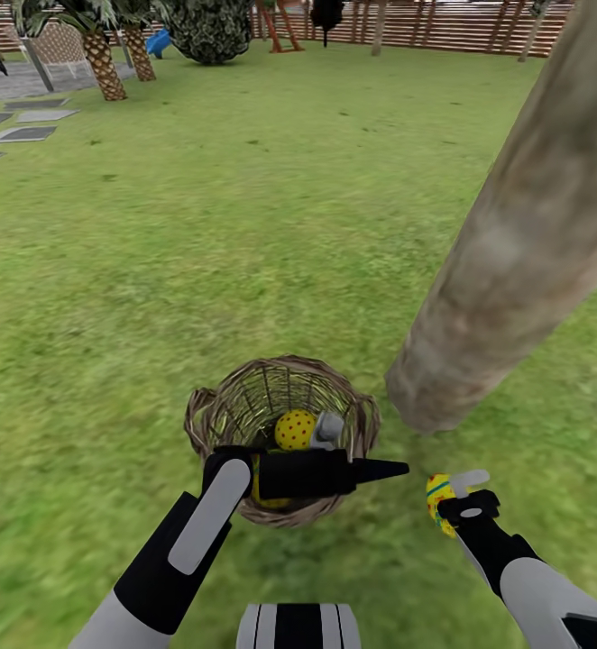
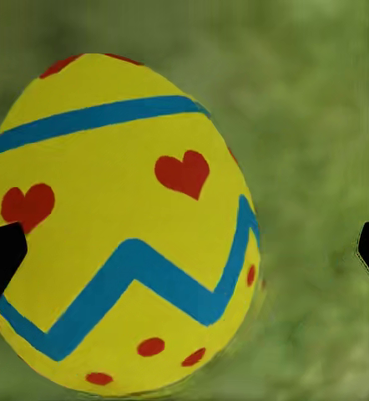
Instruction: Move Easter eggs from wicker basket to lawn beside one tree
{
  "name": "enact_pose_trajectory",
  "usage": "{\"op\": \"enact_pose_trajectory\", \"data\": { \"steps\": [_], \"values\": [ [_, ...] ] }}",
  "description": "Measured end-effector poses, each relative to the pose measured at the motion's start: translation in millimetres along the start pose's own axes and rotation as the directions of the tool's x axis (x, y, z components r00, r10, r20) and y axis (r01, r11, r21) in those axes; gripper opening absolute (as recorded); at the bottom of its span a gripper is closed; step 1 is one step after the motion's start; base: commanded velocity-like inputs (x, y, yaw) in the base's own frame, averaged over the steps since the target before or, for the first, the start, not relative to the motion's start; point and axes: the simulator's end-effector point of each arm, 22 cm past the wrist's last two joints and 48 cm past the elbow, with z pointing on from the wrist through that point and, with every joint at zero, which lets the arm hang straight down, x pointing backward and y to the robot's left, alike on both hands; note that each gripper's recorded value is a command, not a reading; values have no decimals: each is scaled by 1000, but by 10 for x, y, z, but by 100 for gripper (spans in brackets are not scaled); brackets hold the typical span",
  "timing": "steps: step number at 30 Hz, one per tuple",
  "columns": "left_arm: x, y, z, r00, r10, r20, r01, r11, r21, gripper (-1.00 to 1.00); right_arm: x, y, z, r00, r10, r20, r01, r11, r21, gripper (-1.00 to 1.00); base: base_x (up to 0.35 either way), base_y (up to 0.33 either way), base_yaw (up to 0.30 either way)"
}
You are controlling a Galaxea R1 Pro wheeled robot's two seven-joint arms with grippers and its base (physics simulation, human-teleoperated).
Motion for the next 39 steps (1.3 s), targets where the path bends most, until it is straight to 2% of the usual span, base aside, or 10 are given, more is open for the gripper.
{"op": "enact_pose_trajectory", "data": {
  "steps": [16,19,23,24,25,29,32,36,37,39],
  "values": [
    [-43,-283,-12,998,62,-5,-62,998,-6,100,-299,-170,-193,998,23,58,-23,1000,11,100,0,0,0],
    [-41,-269,-70,997,71,-11,-71,997,-24,100,-353,-200,-231,997,27,68,-28,1000,12,100,0,0,0],
    [-50,-168,-246,996,86,-16,-87,994,-68,100,-403,-297,-272,996,32,77,-34,999,23,100,-148,0,0],
    [-50,-176,-261,996,92,-17,-93,993,-72,100,-295,-396,-263,999,24,34,-26,999,36,100,-334,0,0],
    [-49,-175,-280,995,97,-19,-98,992,-77,100,-274,-455,-268,999,23,26,-24,999,43,100,-335,0,0],
    [-42,-243,-286,993,113,-23,-115,990,-78,100,-309,-546,-313,999,27,30,-29,998,54,100,-336,0,0],
    [-39,-284,-288,992,124,-25,-126,989,-82,100,-284,-600,-349,1000,27,7,-27,998,61,100,-336,0,0],
    [2,-251,-346,991,127,-30,-129,986,-105,100,-314,-641,-397,1000,24,12,-24,998,64,100,-336,0,0],
    [46,-223,-363,992,119,-31,-122,986,-111,100,-316,-605,-406,1000,27,12,-27,999,45,100,-336,0,0],
    [195,-145,-385,995,91,-33,-94,988,-123,100,-319,-424,-425,1000,28,13,-27,998,-54,100,-336,0,0]
  ]
}}
